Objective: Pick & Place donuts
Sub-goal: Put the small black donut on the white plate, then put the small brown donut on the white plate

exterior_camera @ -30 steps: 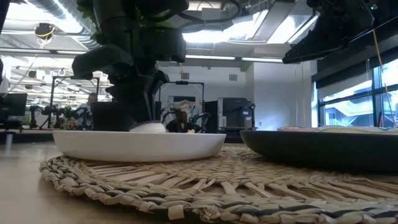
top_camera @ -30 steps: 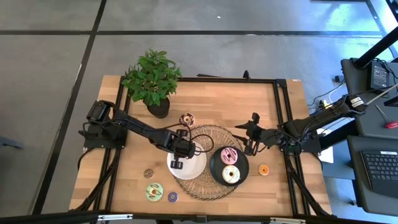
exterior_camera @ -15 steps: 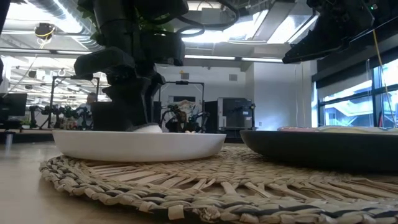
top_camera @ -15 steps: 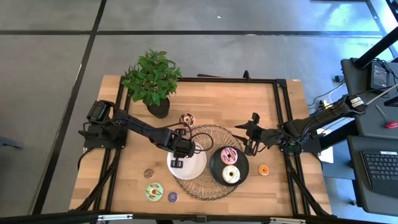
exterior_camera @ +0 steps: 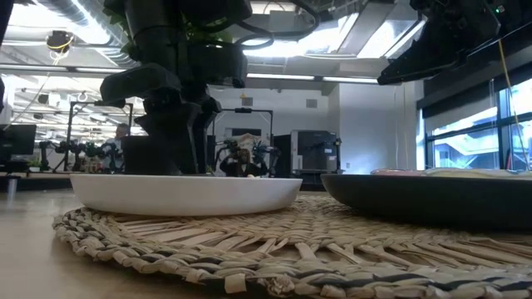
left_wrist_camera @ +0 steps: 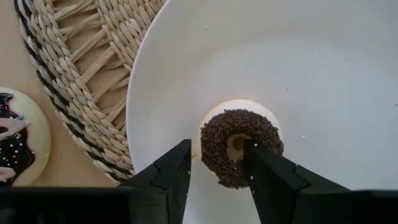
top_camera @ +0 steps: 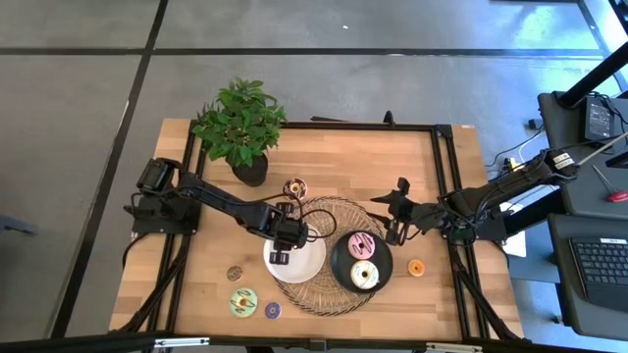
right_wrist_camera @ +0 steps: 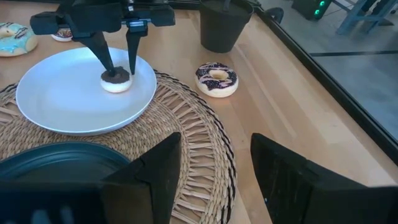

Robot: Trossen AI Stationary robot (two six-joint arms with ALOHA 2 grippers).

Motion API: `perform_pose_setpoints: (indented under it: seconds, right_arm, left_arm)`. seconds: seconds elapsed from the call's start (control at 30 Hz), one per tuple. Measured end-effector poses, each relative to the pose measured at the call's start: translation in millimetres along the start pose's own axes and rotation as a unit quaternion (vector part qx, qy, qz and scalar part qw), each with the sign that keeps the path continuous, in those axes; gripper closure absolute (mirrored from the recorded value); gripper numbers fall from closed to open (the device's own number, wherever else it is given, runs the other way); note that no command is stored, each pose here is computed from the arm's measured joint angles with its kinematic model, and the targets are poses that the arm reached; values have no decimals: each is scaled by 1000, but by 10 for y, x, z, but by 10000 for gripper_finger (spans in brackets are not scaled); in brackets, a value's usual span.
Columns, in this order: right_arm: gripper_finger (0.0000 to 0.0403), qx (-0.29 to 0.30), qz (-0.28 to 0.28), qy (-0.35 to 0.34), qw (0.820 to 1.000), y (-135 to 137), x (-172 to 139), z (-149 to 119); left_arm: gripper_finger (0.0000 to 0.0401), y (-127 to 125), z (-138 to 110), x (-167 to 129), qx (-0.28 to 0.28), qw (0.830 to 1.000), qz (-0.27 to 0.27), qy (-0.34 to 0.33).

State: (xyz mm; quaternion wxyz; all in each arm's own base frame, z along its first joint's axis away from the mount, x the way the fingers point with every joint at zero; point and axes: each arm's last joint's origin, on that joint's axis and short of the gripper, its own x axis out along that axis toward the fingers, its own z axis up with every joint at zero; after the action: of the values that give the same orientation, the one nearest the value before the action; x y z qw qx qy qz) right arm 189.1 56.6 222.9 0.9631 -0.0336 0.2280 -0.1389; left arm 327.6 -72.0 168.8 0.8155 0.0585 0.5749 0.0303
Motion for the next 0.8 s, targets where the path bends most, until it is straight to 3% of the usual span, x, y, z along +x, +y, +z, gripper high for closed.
perform_pose_setpoints:
  seconds: [0.33, 0.53, 0.67, 0.8]
  right_arm:
    - [208, 2, 0, 0, 1000, 0, 0, 0]
    - [208, 3, 0, 0, 1000, 0, 0, 0]
    - [208, 6, 4, 1, 1000, 2, 0, 0]
    - [208, 15, 9, 2, 1000, 5, 0, 0]
  left_arm:
    - [259, 67, 1, -345, -26, 999, -9, -39]
    - [260, 16, -225, -608, -159, 986, -44, 16]
    - [264, -156, -490, -568, -224, 972, -39, 66]
    - [267, -356, -745, -489, -301, 947, -38, 111]
